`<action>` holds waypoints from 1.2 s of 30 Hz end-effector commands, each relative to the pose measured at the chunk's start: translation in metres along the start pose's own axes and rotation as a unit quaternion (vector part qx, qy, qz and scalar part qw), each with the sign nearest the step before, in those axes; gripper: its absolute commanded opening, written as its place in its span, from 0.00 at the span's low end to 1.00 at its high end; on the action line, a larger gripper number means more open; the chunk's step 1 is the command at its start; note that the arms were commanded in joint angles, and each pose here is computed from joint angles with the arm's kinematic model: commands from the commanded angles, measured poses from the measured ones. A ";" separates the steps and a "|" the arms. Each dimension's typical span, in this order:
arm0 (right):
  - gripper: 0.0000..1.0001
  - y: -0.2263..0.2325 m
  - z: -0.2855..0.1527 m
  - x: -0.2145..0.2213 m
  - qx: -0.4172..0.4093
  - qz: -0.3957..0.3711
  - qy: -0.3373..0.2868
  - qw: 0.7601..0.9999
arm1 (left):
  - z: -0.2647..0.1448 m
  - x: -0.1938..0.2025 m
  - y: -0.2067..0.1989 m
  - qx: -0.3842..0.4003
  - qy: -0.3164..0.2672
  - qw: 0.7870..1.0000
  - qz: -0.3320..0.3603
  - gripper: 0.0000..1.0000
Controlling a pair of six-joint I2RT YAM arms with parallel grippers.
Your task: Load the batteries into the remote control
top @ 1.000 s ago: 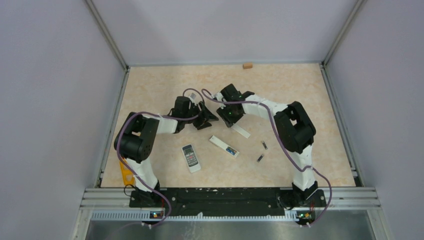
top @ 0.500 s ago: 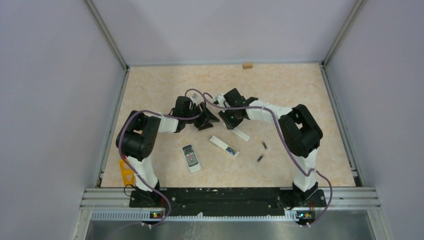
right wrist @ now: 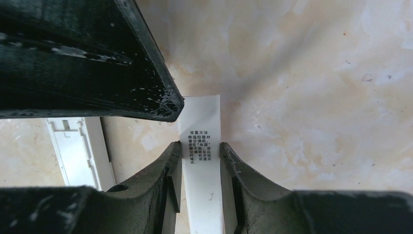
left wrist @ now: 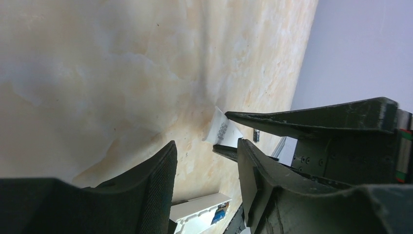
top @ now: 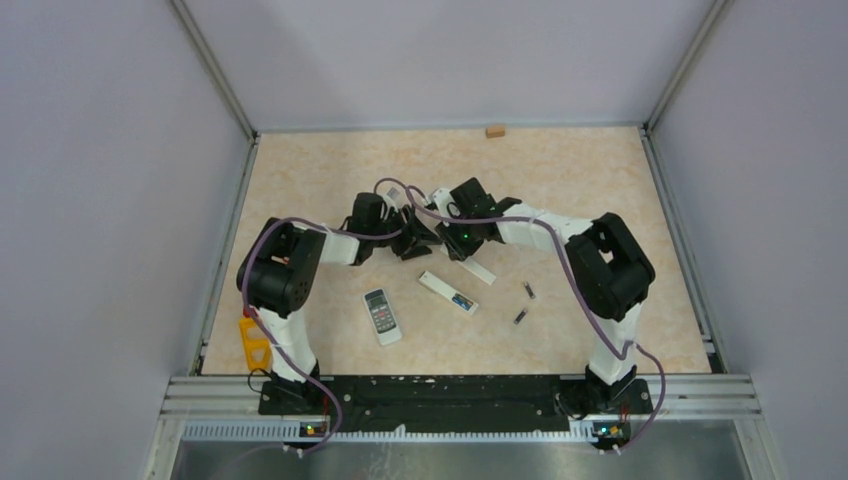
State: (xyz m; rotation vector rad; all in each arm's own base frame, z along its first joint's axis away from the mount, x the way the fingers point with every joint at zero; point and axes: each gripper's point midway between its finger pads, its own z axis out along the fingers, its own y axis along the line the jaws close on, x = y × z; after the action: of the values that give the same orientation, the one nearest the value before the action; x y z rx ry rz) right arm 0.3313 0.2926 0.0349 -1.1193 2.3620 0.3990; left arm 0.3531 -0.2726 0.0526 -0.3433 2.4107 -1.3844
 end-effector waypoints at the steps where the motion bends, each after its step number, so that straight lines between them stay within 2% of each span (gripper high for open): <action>1: 0.31 0.010 -0.024 -0.037 -0.011 -0.017 -0.070 0.997 | 0.006 0.000 -0.012 0.023 0.003 1.000 0.004 0.52; 10: 0.32 0.019 -0.030 -0.042 -0.033 -0.022 -0.089 0.995 | 0.011 0.006 -0.018 0.054 0.010 0.998 -0.023 0.46; 14: 0.32 0.020 -0.029 -0.041 -0.037 -0.021 -0.088 0.995 | 0.009 0.008 -0.027 0.071 0.017 0.997 -0.027 0.38; 17: 0.32 0.019 -0.027 -0.041 -0.033 -0.016 -0.089 0.995 | 0.008 0.012 -0.032 0.082 0.025 0.996 -0.028 0.21; 20: 0.32 0.017 -0.026 -0.042 -0.026 -0.008 -0.089 0.996 | 0.004 0.017 -0.034 0.091 0.031 0.995 -0.027 0.00; 21: 0.32 0.016 -0.026 -0.043 -0.023 -0.005 -0.090 0.996 | 0.003 0.018 -0.034 0.092 0.031 0.995 -0.025 0.00; 23: 0.39 0.014 -0.030 -0.043 -0.020 0.000 -0.090 0.996 | 0.000 0.020 -0.035 0.094 0.031 0.995 -0.015 0.00; 26: 0.64 0.013 -0.049 -0.048 -0.024 0.013 -0.113 0.993 | -0.008 0.015 -0.038 0.098 0.024 0.995 -0.005 0.00; 29: 0.77 0.014 -0.089 -0.058 -0.047 0.073 -0.164 0.983 | -0.020 0.011 -0.051 0.121 0.023 0.992 0.013 0.00; 32: 0.80 0.001 -0.121 -0.057 -0.042 0.176 -0.194 0.964 | -0.033 0.010 -0.066 0.144 0.026 0.989 0.033 0.00; 36: 0.81 0.002 -0.142 -0.047 -0.056 0.311 -0.224 0.922 | -0.050 0.005 -0.084 0.161 0.021 0.986 0.043 0.00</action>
State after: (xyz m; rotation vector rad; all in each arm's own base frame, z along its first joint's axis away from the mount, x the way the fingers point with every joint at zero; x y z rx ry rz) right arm 0.3201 0.2609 0.1502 -0.5876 2.2433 0.7154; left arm 0.3336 -0.2800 0.0969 -0.2952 2.3016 -1.6600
